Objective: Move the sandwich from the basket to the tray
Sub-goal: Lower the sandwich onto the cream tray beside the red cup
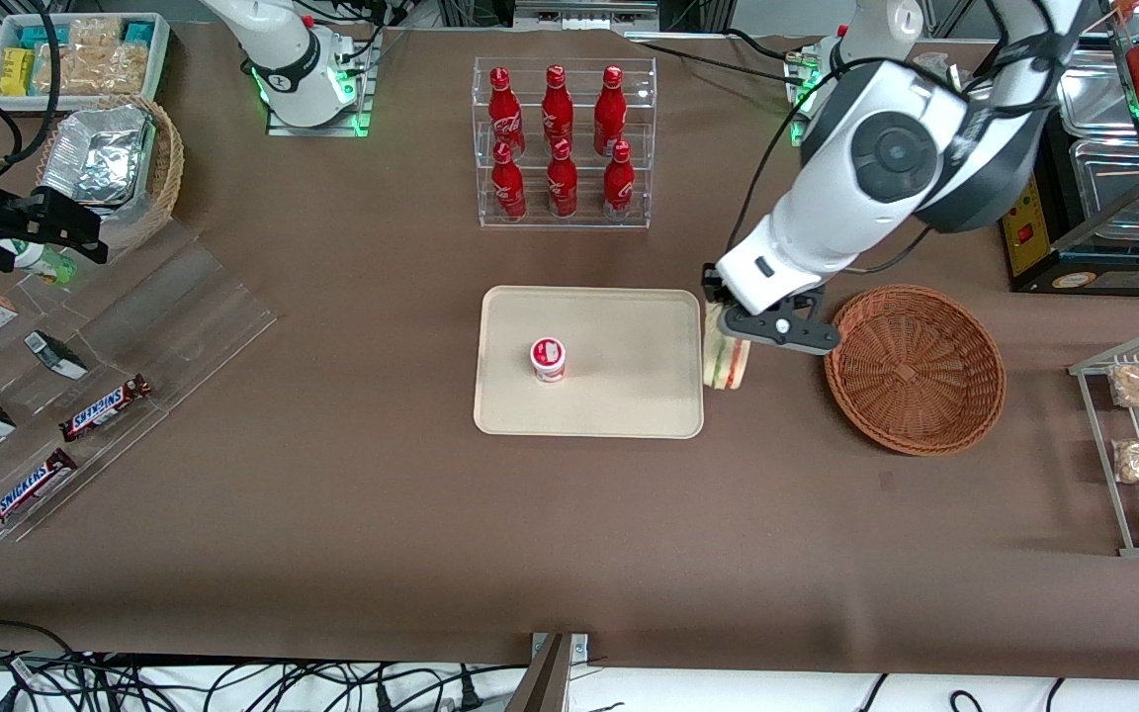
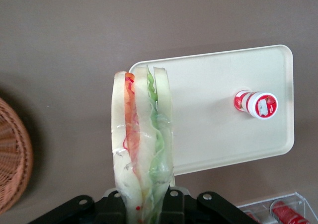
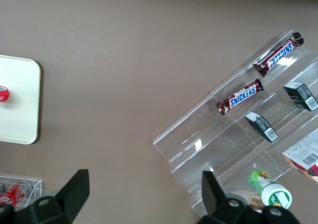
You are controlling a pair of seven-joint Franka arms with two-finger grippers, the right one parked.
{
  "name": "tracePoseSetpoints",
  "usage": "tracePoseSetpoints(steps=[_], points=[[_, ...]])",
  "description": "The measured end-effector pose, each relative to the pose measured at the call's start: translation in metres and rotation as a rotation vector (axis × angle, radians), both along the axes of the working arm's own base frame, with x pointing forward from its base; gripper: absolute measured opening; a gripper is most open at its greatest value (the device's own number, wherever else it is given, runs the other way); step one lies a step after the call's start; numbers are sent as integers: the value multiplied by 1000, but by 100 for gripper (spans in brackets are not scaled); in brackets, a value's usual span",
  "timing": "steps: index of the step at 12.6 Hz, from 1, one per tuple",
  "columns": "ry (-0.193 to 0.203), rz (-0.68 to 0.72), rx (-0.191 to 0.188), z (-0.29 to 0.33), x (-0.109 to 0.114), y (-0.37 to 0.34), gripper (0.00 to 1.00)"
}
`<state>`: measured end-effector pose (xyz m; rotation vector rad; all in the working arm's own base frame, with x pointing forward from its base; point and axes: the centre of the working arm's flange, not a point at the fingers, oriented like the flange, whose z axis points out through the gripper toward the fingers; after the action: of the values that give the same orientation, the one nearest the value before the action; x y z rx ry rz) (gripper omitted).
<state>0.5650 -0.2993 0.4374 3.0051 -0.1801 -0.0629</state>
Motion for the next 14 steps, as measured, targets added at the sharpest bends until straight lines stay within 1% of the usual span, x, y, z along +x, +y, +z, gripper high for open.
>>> tracePoseSetpoints(steps=[2,4,6,7,9,12,13,14], points=[[-9,14,15,-30,-11,-21,19],[-14,21,49,-59,-21,-38,19],[-23,26,71,-86,-27,-55,19],[-24,20,86,-102,-31,-63,19],[-30,10,130,-131,-39,-77,19],[-39,8,156,-167,-45,-90,19],[-37,7,166,-177,-47,-91,19],[-32,5,168,-184,-48,-93,19]])
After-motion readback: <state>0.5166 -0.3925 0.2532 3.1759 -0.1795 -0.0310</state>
